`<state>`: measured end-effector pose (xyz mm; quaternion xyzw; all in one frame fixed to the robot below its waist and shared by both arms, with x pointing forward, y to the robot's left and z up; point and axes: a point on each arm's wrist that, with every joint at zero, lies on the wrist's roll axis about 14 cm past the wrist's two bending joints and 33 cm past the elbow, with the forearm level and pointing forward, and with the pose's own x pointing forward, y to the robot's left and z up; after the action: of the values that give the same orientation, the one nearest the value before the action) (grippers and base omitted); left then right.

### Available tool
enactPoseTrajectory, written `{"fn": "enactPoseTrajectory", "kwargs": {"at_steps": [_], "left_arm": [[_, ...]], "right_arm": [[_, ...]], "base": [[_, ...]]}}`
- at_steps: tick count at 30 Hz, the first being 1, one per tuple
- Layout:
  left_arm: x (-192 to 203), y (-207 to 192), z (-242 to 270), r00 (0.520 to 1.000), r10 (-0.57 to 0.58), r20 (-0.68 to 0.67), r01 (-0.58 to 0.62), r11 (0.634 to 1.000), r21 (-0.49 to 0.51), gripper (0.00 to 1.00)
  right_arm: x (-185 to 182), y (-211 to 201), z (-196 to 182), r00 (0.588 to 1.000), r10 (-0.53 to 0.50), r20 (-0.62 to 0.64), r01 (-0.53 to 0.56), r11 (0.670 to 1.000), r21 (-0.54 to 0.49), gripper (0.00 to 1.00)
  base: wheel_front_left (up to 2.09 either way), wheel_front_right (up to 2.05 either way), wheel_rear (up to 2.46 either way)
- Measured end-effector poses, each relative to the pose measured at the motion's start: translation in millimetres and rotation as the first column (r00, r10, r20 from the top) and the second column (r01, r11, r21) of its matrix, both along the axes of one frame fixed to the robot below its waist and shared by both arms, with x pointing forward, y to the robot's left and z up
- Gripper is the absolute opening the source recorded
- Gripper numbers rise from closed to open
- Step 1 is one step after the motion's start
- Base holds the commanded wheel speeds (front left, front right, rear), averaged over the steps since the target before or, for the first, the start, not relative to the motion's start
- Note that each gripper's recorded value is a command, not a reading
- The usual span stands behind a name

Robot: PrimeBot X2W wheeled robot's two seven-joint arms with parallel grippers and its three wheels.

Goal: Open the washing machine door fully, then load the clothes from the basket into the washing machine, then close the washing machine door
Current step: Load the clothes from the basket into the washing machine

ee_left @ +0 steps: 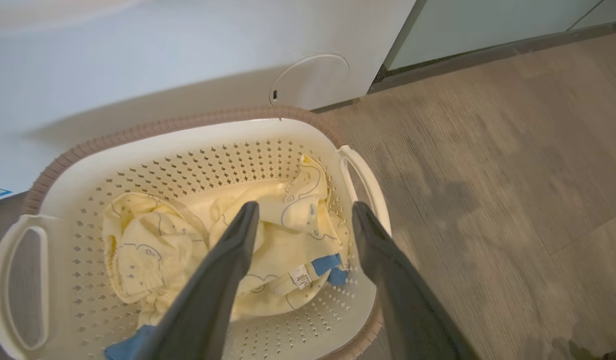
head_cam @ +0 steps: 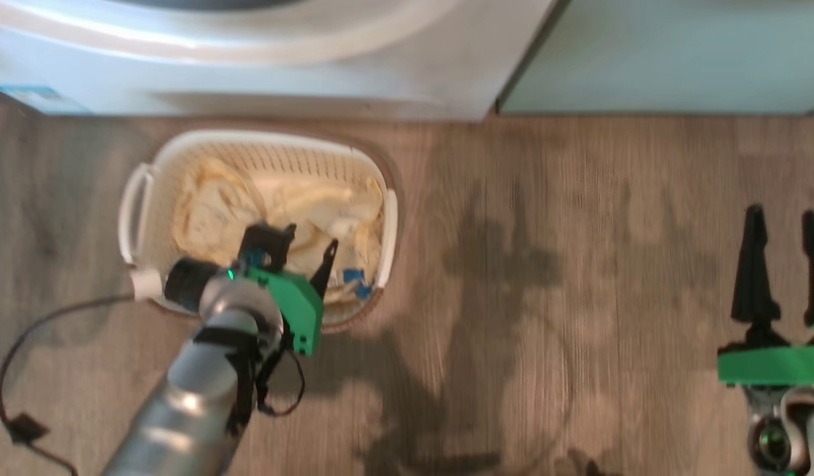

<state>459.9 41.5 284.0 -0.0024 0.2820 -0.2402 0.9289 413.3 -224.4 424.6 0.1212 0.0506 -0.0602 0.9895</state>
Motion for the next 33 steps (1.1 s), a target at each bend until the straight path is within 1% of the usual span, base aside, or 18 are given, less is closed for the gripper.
{"fn": "enactPoseTrajectory", "kwargs": {"at_steps": [9,11,15,19,24,33], "left_arm": [[12.9,-15.0,-75.3,0.980,-0.022,-0.199,0.024,1.000,0.004,1.00],[11.4,-18.1,-99.7,0.966,-0.027,-0.258,0.030,1.000,0.008,1.00],[8.6,-20.5,-130.5,0.941,-0.017,-0.338,0.023,1.000,0.012,1.00],[8.6,-24.9,-156.7,0.920,-0.017,-0.392,0.024,1.000,0.013,1.00],[6.2,-25.6,-184.6,0.890,0.005,-0.456,0.000,1.000,0.012,1.00],[8.3,-27.2,-214.7,0.856,0.053,-0.514,-0.051,0.999,0.020,1.00]], "right_arm": [[28.7,-8.1,-36.0,0.999,-0.016,-0.052,0.016,1.000,0.003,1.00],[33.5,-9.0,-49.5,0.997,-0.017,-0.075,0.018,1.000,0.007,1.00],[39.5,-9.9,-65.6,0.995,-0.018,-0.099,0.019,1.000,0.013,1.00],[48.5,-10.8,-76.3,0.994,-0.014,-0.105,0.016,1.000,0.011,1.00],[49.5,-8.5,-94.3,0.990,-0.003,-0.142,0.004,1.000,0.010,1.00],[47.3,-11.2,-114.1,0.983,-0.008,-0.184,0.010,1.000,0.009,1.00]], "base": [[0.00,0.00,0.00],[0.00,0.00,0.00],[0.00,0.00,0.00],[0.00,0.00,0.00],[0.00,0.00,0.00],[0.00,0.00,0.00]]}}
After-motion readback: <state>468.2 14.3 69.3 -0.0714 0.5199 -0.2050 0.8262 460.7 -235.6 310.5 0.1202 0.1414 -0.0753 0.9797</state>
